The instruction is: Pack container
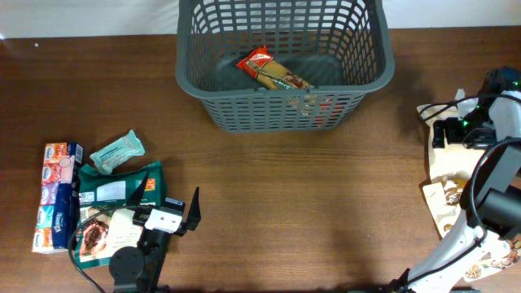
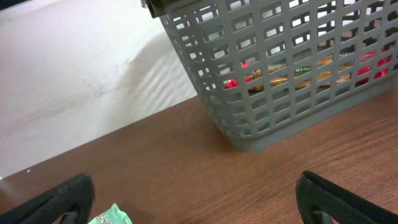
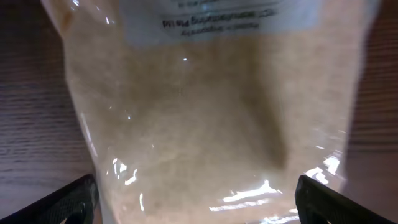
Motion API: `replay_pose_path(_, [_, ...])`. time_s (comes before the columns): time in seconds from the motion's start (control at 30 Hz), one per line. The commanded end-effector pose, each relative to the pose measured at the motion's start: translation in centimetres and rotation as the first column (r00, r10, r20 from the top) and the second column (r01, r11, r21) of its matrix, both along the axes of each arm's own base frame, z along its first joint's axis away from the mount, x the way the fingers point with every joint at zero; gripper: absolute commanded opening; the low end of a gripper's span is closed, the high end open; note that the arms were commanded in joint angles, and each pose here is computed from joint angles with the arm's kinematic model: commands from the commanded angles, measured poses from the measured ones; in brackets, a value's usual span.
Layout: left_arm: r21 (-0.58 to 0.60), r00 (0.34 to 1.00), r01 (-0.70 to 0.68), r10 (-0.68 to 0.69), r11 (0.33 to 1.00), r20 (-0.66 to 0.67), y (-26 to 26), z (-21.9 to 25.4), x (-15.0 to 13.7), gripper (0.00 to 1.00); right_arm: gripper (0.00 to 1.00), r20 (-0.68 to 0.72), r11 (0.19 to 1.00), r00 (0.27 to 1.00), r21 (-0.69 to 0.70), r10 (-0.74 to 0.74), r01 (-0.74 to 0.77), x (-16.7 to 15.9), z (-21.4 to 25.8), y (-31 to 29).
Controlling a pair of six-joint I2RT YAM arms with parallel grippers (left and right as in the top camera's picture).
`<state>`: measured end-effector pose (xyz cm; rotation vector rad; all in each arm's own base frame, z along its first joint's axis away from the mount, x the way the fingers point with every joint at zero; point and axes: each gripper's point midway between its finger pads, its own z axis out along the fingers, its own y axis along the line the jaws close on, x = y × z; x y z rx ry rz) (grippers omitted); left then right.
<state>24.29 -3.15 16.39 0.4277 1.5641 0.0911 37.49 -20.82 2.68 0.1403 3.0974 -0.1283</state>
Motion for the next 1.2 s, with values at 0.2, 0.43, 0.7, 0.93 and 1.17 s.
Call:
replay_pose_path(0.2, [-0.010, 1.000, 0.001, -0.001, 1.000, -0.005, -0.1, -0.1, 0.0, 0.99, 0.99, -0.027, 0.999, 1.000, 0.039, 0.000, 0.001, 0.1, -2.0, 0.6])
replay_pose_path(0.43, [-0.010, 1.000, 0.001, -0.001, 1.000, -0.005, -0.1, -0.1, 0.0, 0.99, 0.99, -0.036, 0.999, 0.999, 0.047, -0.001, 0.002, 0.1, -2.5, 0.7])
replay_pose_path(0.7, [-0.010, 1.000, 0.001, -0.001, 1.000, -0.005, -0.1, -0.1, 0.0, 0.99, 0.98, -0.027, 0.998, 1.000, 0.069, -0.002, 0.004, 0.3, -2.7, 1.1])
replay_pose_path(0.93, [-0.010, 1.000, 0.001, -0.001, 1.000, -0.005, -0.1, -0.1, 0.0, 0.99, 0.73, -0.024, 0.997, 1.000, 0.073, -0.002, 0.004, 0.3, -2.7, 1.1])
replay_pose_path(1.17, [-0.010, 1.000, 0.001, -0.001, 1.000, -0.005, -0.1, -0.1, 0.0, 0.99, 0.29, -0.015, 0.997, 1.000, 0.083, -0.002, 0.003, 0.5, -2.7, 1.3])
